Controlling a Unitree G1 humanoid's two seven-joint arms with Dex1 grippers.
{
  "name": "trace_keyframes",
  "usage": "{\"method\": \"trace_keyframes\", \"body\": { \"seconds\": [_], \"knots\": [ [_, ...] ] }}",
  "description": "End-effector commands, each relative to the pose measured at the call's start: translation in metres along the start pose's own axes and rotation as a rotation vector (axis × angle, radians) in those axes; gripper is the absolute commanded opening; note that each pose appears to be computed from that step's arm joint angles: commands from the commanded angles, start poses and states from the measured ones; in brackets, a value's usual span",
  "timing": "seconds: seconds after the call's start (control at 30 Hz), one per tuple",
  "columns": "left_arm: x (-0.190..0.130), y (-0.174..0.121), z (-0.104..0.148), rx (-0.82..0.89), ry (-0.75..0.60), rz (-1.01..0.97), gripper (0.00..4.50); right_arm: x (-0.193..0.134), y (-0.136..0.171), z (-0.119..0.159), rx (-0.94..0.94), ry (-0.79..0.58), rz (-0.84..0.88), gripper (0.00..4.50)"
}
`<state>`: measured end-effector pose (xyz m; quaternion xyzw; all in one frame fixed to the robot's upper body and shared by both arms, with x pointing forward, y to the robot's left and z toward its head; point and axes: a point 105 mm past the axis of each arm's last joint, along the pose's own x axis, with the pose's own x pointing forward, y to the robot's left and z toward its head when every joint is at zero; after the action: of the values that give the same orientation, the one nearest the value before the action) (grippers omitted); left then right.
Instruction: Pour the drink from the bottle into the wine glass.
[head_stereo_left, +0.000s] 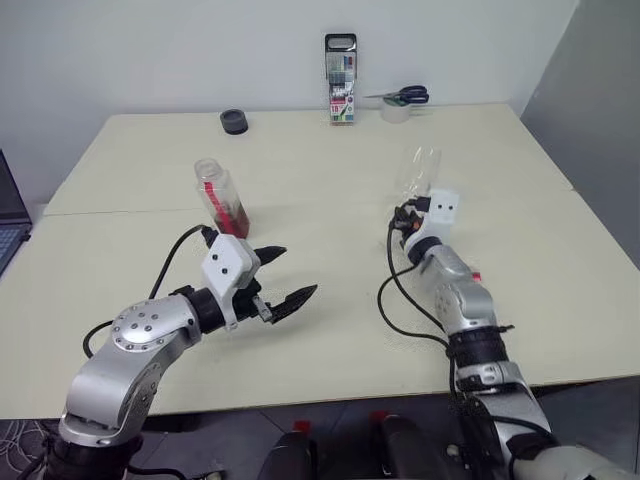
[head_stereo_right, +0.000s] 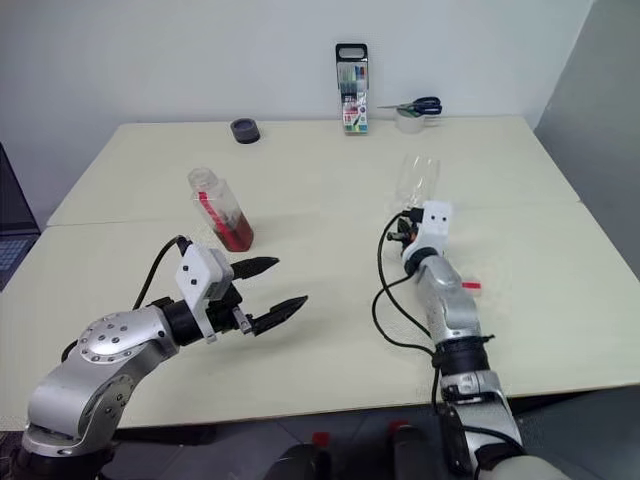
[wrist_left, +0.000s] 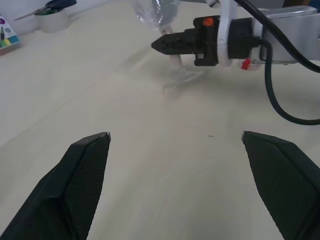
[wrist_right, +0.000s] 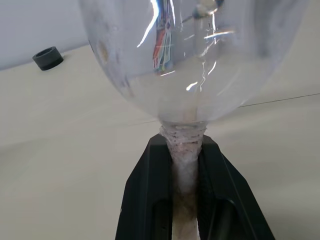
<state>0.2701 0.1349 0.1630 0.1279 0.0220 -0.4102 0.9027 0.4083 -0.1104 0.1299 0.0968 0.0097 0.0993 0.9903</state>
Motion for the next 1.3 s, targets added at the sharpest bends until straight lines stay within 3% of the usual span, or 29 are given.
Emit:
{"method": "trace_keyframes", "body": {
  "seconds": [0.03, 0.5, 0.87, 1.03, 1.17, 1.3],
  "knots": [
    [0.001, -0.004, 0.009, 0.017, -0.044, -0.009, 4.5, -0.022, -0.019, -0.03, -0.024, 0.115, -0.059, 0.25],
    [0.004, -0.012, 0.004, 0.0, -0.053, -0.05, 4.5, -0.068, -0.023, -0.06, -0.097, 0.202, -0.075, 0.25],
    [0.003, -0.02, 0.003, 0.001, -0.052, -0.117, 4.5, -0.082, -0.009, -0.05, -0.242, 0.145, 0.048, 0.25],
    [0.001, -0.016, 0.0, -0.001, -0.041, -0.079, 4.5, -0.055, 0.017, -0.026, -0.241, -0.022, 0.132, 0.25],
    [-0.01, 0.003, -0.003, -0.025, -0.046, 0.125, 4.5, -0.02, 0.05, -0.016, -0.281, -0.098, 0.249, 0.25],
    [-0.033, 0.001, -0.014, -0.079, -0.031, 0.333, 4.5, 0.015, 0.084, -0.004, -0.278, -0.15, 0.342, 0.25]
  ]
}}
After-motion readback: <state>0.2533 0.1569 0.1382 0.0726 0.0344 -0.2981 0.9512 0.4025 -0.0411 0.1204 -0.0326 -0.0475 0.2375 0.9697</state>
